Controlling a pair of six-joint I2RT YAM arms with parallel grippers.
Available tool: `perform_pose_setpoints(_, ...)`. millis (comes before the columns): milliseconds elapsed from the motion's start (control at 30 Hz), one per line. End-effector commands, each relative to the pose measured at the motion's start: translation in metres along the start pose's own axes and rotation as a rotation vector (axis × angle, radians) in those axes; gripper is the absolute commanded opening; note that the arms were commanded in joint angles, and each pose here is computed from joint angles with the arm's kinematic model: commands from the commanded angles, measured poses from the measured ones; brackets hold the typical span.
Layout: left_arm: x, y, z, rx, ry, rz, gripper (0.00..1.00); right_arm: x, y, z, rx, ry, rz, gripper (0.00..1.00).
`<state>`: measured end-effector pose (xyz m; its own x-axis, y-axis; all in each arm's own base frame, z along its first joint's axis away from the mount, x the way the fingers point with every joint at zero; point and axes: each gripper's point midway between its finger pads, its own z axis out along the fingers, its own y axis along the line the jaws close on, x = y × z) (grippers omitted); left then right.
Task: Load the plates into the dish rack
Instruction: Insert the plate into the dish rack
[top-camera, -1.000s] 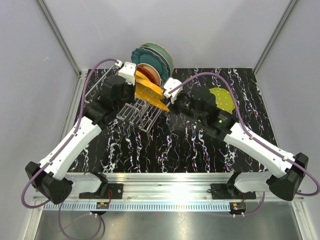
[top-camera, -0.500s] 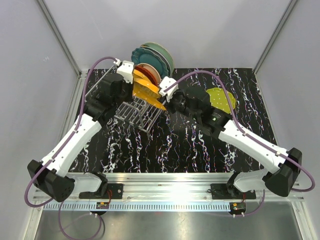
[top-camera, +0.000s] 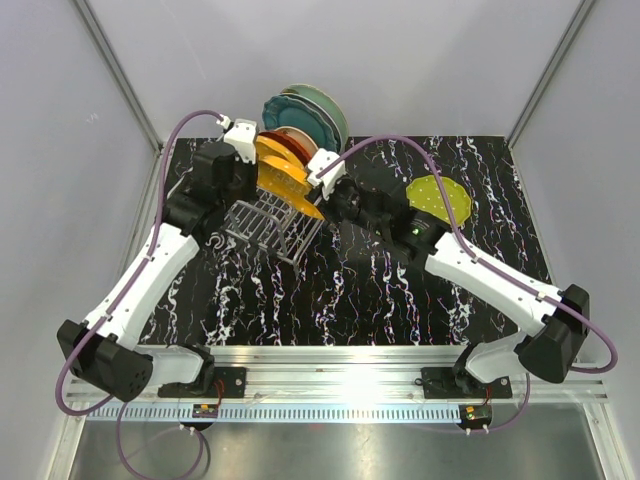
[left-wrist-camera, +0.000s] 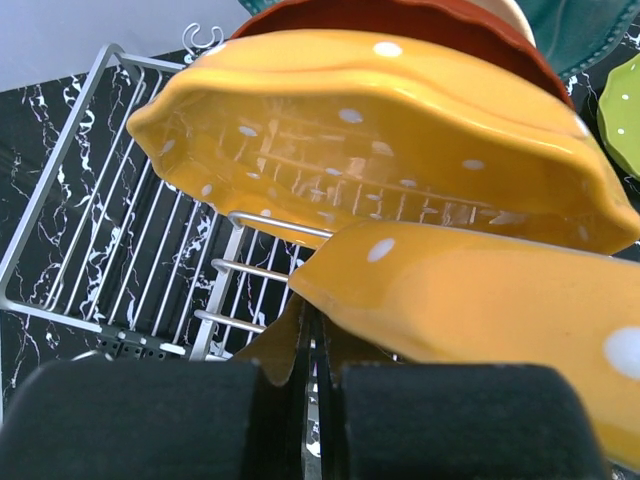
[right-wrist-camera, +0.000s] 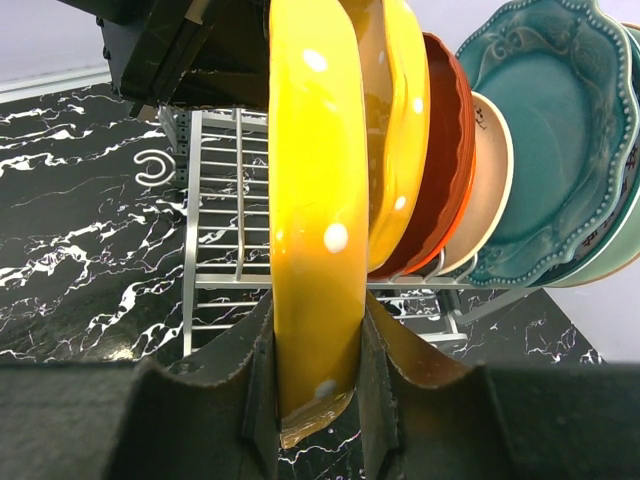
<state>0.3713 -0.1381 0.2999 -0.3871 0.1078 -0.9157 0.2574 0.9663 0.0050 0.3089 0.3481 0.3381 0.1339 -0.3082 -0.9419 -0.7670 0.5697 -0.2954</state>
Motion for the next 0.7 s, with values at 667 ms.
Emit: perform_pose_setpoints(667,-0.052,0.021,0.014,-0.012,-0.183,-0.091,0.0,-0.063,0.009,-0.004,-0.043,-0.158,-0.019,0.52)
